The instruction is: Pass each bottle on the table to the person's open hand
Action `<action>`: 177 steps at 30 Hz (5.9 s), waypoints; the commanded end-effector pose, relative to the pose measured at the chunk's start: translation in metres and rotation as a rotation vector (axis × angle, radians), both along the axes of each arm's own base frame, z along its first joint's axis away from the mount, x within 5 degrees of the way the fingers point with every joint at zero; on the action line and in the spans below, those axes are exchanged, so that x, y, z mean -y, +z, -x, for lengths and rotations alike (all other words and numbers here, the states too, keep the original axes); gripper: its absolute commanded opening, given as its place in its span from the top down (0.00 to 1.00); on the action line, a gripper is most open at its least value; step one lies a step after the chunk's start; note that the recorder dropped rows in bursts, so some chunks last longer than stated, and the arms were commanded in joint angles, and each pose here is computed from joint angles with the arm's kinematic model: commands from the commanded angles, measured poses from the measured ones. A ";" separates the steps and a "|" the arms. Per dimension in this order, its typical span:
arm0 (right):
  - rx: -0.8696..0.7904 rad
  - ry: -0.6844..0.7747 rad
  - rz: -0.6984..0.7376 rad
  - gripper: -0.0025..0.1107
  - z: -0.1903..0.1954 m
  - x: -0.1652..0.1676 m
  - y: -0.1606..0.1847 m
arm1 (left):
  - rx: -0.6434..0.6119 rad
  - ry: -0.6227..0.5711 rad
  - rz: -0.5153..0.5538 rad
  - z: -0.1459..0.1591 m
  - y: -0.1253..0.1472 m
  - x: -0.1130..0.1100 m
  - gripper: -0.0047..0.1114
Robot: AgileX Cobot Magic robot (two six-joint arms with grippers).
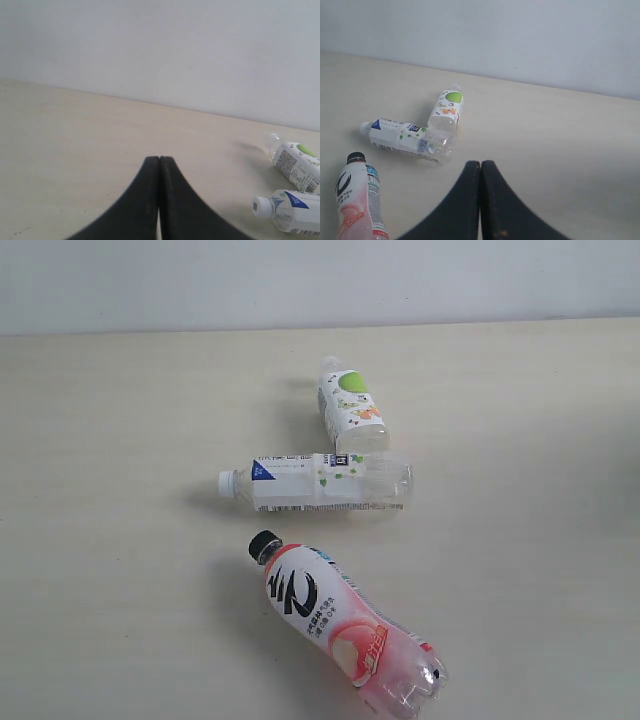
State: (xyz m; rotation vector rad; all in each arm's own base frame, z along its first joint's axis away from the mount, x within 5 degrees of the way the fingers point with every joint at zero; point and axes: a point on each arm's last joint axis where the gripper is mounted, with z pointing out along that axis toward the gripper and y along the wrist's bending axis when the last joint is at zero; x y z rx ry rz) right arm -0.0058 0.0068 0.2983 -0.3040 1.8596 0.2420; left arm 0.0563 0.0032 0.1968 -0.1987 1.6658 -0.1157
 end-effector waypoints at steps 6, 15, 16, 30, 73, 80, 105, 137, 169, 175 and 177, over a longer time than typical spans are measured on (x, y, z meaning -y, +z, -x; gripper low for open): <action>0.005 0.001 0.001 0.98 0.000 0.000 0.000 | 0.008 0.000 0.006 0.000 0.000 0.000 0.96; 0.004 0.001 -0.001 0.98 0.000 0.000 0.000 | 0.008 0.000 0.006 0.000 0.000 0.000 0.96; 0.004 0.001 -0.001 0.98 0.000 0.000 0.000 | 0.008 0.000 0.006 0.000 0.000 0.000 0.96; 0.182 0.032 -0.203 0.98 -0.001 -0.006 0.021 | 0.008 0.000 0.006 0.000 0.000 0.000 0.96; -0.720 0.358 0.423 0.40 -0.182 -0.142 -0.035 | 0.008 0.000 0.006 0.000 0.000 0.000 0.96; -0.734 0.457 0.307 0.28 -0.183 -0.160 -0.040 | 0.008 0.000 0.006 0.000 0.000 0.000 0.96; -0.740 0.610 0.439 0.13 -0.182 -0.209 -0.090 | 0.008 0.000 0.006 0.000 0.000 0.000 0.96; -0.886 0.557 0.498 0.13 -0.196 -0.225 -0.137 | 0.008 0.000 0.006 0.000 0.000 0.000 0.96; -0.965 0.547 0.505 0.73 -0.196 -0.228 -0.159 | 0.008 0.000 0.006 0.000 0.000 0.000 0.96; -0.986 0.508 0.476 0.94 -0.196 -0.228 -0.159 | 0.008 0.000 0.006 0.000 0.000 0.000 0.96; -0.986 0.508 0.476 0.98 -0.196 -0.228 -0.159 | 0.008 0.000 0.006 0.000 0.000 0.000 0.96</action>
